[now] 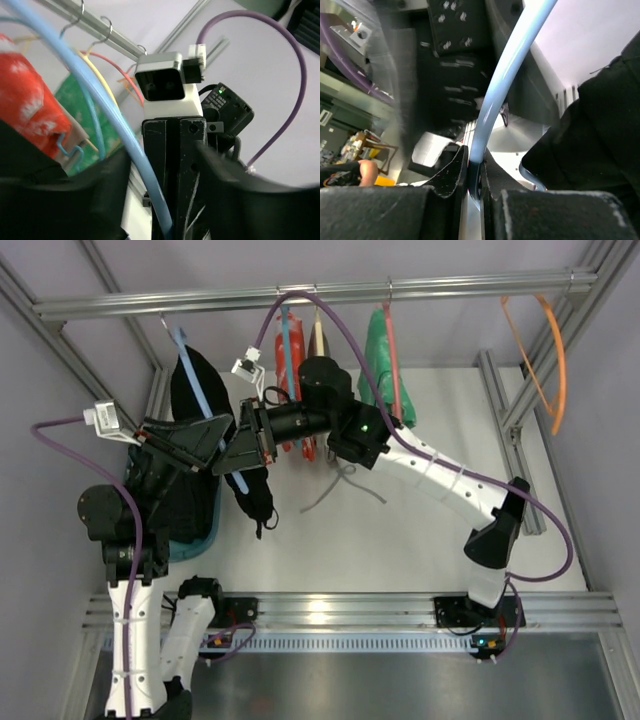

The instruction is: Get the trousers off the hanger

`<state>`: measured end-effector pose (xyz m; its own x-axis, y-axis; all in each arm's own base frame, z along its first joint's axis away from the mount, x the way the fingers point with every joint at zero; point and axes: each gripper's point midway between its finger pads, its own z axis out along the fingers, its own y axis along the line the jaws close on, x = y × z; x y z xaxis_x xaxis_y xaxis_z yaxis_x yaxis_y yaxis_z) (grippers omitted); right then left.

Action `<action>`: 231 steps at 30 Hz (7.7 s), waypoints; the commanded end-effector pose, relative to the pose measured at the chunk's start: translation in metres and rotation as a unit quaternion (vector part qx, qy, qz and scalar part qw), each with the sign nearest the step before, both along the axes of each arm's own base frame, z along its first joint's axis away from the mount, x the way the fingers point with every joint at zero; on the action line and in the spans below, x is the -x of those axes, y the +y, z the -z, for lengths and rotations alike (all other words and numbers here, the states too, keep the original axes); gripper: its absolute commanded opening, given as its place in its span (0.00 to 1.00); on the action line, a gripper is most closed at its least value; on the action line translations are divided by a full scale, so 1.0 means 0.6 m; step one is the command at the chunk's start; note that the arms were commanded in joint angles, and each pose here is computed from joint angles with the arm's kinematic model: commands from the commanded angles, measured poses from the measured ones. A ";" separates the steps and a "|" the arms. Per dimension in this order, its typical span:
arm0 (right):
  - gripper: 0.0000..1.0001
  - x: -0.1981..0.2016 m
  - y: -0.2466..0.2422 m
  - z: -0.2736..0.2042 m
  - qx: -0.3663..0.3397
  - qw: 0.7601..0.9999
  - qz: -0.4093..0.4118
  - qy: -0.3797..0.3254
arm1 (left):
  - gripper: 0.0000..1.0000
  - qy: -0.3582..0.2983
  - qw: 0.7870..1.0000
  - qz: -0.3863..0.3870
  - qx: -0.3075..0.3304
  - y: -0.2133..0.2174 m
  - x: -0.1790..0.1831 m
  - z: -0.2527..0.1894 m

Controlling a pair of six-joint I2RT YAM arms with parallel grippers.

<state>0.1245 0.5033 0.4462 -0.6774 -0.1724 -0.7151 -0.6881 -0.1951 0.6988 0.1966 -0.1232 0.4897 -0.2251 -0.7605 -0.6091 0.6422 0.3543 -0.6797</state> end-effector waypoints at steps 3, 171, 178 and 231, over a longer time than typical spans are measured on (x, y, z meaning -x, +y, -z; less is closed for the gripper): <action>0.00 0.019 -0.098 -0.115 -0.084 0.994 0.010 -0.065 | 0.74 -0.108 0.987 -0.071 -0.091 0.012 0.050 -0.026; 0.00 0.083 -0.254 -0.004 -0.015 0.996 -0.047 -0.077 | 0.54 0.347 0.629 -0.399 -0.570 0.363 -0.119 0.536; 0.00 0.126 -0.305 -0.031 -0.038 0.987 -0.070 -0.142 | 0.98 0.321 0.681 -0.357 -0.553 0.323 -0.130 0.486; 0.00 0.023 -0.530 0.010 0.000 0.968 0.251 0.016 | 0.98 0.115 0.846 -0.265 -0.448 0.179 -0.157 0.225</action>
